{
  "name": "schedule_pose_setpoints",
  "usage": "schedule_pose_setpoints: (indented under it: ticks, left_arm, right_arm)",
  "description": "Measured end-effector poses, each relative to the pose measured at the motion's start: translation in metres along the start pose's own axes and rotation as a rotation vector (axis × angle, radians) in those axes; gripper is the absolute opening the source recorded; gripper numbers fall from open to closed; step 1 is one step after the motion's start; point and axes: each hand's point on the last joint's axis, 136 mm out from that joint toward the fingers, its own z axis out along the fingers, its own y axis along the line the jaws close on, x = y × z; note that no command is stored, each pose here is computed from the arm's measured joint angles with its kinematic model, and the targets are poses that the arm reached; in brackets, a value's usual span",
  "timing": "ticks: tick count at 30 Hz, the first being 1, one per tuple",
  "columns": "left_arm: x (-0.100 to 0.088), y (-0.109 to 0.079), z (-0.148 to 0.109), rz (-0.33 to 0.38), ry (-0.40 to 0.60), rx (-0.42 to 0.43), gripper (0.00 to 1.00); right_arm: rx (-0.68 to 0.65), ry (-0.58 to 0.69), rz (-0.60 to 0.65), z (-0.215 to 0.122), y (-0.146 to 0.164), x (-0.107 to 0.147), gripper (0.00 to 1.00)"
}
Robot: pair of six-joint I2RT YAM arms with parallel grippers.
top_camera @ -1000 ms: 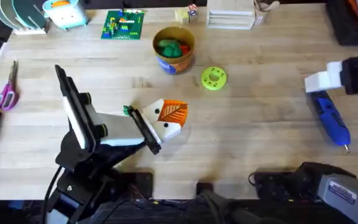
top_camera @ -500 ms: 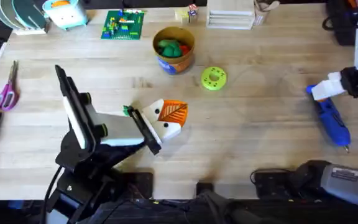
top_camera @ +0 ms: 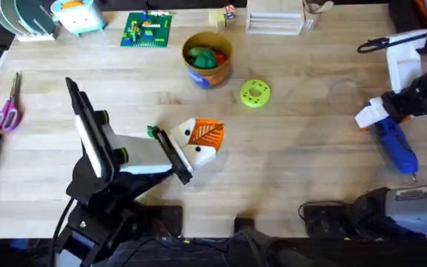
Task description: Pick up the gripper from the table and insert it into the empty holder that is missing its gripper. Then pick up a screw, insert it into the mounting hole, and use the screwdriver to tighten it. Finally, clean up the table by picking up the vegetable and placing it into the bucket.
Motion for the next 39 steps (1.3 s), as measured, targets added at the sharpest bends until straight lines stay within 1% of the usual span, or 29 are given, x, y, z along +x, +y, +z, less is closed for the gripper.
schedule_pose_setpoints:
  ticks: [2, 10, 12, 13, 17, 20, 21, 25, 29, 30, 31, 39]
  left_arm:
    - [0.0000, 0.0000, 0.0000, 0.000, 0.000, 0.000, 0.010]
    - [0.0000, 0.0000, 0.0000, 0.000, 0.000, 0.000, 0.010]
    - [0.0000, 0.0000, 0.0000, 0.000, 0.000, 0.000, 0.010]
    - [0.0000, 0.0000, 0.0000, 0.000, 0.000, 0.000, 0.010]
    - [0.0000, 0.0000, 0.0000, 0.000, 0.000, 0.000, 0.010]
    - [0.0000, 0.0000, 0.0000, 0.000, 0.000, 0.000, 0.010]
    - [0.0000, 0.0000, 0.0000, 0.000, 0.000, 0.000, 0.010]
    - [0.0000, 0.0000, 0.0000, 0.000, 0.000, 0.000, 0.010]
    - [-0.0001, 0.0000, 0.0000, 0.000, 0.000, 0.000, 0.010]
    - [0.0000, -0.0001, 0.0000, 0.000, 0.000, 0.000, 0.010]
    - [0.0000, 0.0000, 0.0000, 0.000, 0.000, 0.000, 0.010]
    - [0.0000, 0.0000, 0.0000, 0.000, 0.000, 0.000, 0.010]
  right_arm:
    - [-0.022, 0.012, -0.004, 0.0063, 0.0030, -0.0003, 0.905]
    - [-0.027, 0.006, -0.005, 0.0063, 0.0032, -0.0018, 0.905]
    - [-0.029, 0.005, -0.007, 0.0063, 0.0034, -0.0019, 0.885]
    - [-0.030, 0.005, -0.008, 0.0063, 0.0035, -0.0019, 0.858]
    - [-0.031, 0.001, -0.012, 0.0061, 0.0038, -0.0027, 0.632]
    - [-0.025, -0.005, -0.014, 0.0061, 0.0024, -0.0043, 0.437]
    - [-0.022, -0.005, -0.013, 0.0061, 0.0017, -0.0045, 0.394]
    - [-0.014, -0.009, -0.011, 0.0064, -0.0004, -0.0053, 0.288]
    - [-0.003, -0.010, -0.010, 0.0076, -0.0033, -0.0064, 0.124]
    - [0.000, -0.010, -0.009, 0.0077, -0.0039, -0.0066, 0.059]
    - [0.000, -0.011, -0.008, 0.0077, -0.0040, -0.0068, 0.026]
    - [-0.002, -0.011, -0.005, 0.0070, -0.0034, -0.0063, 0.023]
